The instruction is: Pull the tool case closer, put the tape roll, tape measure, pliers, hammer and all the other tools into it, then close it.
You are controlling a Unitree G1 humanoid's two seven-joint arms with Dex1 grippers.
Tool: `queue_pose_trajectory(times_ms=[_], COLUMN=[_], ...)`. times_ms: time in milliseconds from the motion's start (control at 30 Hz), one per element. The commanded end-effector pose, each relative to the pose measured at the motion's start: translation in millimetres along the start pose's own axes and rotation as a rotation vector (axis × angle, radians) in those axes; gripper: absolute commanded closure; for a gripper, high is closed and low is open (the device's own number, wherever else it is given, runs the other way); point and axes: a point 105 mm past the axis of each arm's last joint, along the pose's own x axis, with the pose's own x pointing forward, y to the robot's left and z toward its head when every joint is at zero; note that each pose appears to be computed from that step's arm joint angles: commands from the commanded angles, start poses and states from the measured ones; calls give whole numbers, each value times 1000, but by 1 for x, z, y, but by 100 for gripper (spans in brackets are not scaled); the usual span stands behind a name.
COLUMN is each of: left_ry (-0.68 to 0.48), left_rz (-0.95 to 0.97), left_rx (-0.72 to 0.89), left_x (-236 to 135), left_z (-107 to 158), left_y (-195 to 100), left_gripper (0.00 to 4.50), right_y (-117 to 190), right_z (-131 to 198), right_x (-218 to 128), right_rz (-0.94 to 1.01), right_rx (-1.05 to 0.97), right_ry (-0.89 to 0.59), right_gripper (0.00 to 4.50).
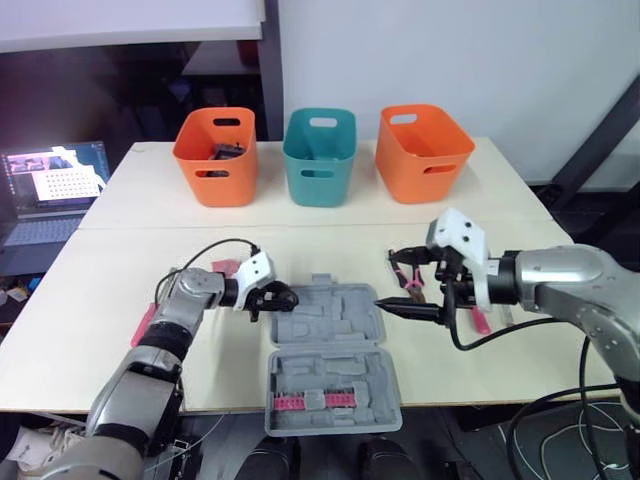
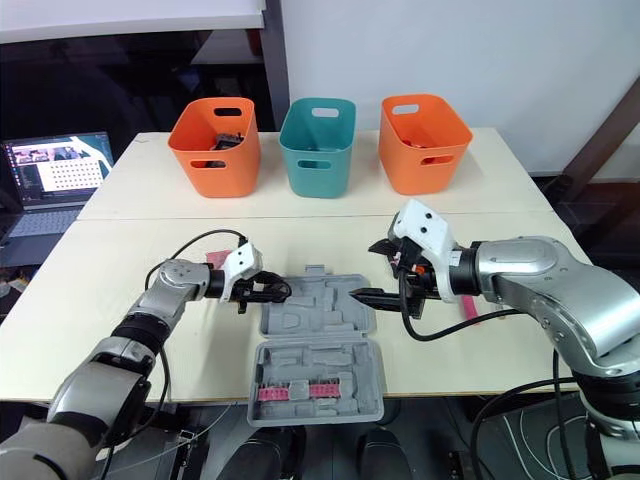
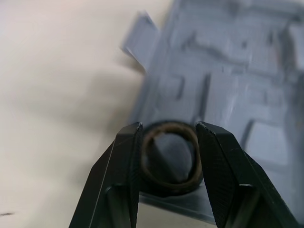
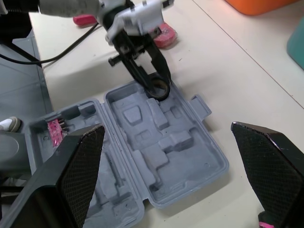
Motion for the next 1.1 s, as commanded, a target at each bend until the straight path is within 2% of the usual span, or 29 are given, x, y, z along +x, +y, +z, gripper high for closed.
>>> queue_pose_trajectory(times_ms=[33,167,267,467,700,800,1000,1100], left_ry=[-89,-84,-80,-20,48,58,22,-67], left_rz=[111,223,340,654,871,893,880,841], left_rx=[7,-27,-98,-237,-350,-357,-340,-336], left_x=[-40,-92,-126,-211,-272,-280,-276,-267], left_z=[35,40,26,-35,-85,-90,-81,-63], left_y=[19,16,12,-4,-18,-20,-16,-13], left_gripper=[186,4,4,4,4,4,4,4], right_y=[-12,-24,-36,-52,-51,-49,-49,-46], right_z=[2,-13,-32,-90,-139,-145,-132,-117], right_x=[-9,-14,-24,-74,-120,-126,-115,-104], right_rz=[-44,-78,-135,-318,-464,-486,-448,-391], right_rx=[6,53,96,209,262,292,264,238], right_ry=[-40,-54,-57,-61,-28,-47,-76,-83], right_gripper=[0,0,0,0,0,0,0,0])
